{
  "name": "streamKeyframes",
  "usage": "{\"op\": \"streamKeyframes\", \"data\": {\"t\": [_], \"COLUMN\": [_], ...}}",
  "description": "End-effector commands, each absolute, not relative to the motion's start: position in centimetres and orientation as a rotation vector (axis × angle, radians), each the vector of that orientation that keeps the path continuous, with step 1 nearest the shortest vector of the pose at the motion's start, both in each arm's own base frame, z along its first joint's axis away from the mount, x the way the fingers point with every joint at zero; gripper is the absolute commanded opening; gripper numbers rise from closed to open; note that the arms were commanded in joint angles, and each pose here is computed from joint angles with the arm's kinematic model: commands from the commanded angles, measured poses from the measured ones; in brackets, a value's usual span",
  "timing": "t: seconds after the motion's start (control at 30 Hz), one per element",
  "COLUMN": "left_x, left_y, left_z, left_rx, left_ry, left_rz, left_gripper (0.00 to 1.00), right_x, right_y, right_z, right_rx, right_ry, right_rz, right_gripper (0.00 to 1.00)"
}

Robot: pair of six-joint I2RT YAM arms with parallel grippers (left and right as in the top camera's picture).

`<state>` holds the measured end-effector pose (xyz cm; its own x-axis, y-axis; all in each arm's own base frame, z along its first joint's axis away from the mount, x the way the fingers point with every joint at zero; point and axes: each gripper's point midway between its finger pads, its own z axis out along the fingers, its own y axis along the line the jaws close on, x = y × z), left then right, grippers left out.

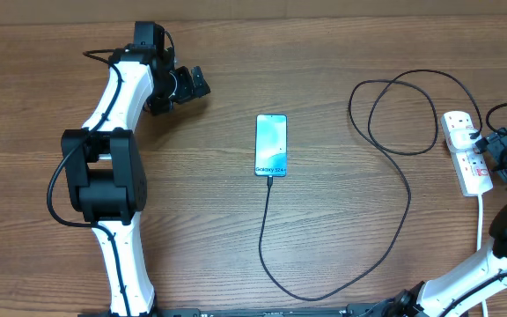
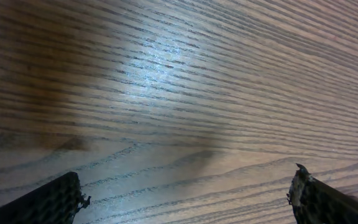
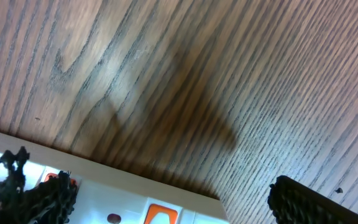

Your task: Plug charger to phone and switch on socket

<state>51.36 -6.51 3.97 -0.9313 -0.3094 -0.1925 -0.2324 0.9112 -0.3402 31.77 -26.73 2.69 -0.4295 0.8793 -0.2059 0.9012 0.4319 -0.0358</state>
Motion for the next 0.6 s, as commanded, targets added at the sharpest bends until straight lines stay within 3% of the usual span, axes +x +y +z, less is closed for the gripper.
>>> {"op": "streamKeyframes", "data": {"t": [0.0, 0.57], "left_x": [51.53, 51.53], "left_y": [-6.69, -6.69], "left_z": [5.25, 5.25], "left_rx": [-0.386, -0.386], "left_ry": [2.808, 2.808], "left_rz": [-0.450, -0.450], "left_gripper": [1.00, 0.99], "right_x": [31.67, 32.17], "right_y": [-26.85, -26.25], "right_z": [2.50, 2.38], "right_rx": [1.588, 1.577], "right_ry": [2.516, 2.521], "right_rz": [-0.220, -0.153], "right_gripper": [1.00, 1.00]}}
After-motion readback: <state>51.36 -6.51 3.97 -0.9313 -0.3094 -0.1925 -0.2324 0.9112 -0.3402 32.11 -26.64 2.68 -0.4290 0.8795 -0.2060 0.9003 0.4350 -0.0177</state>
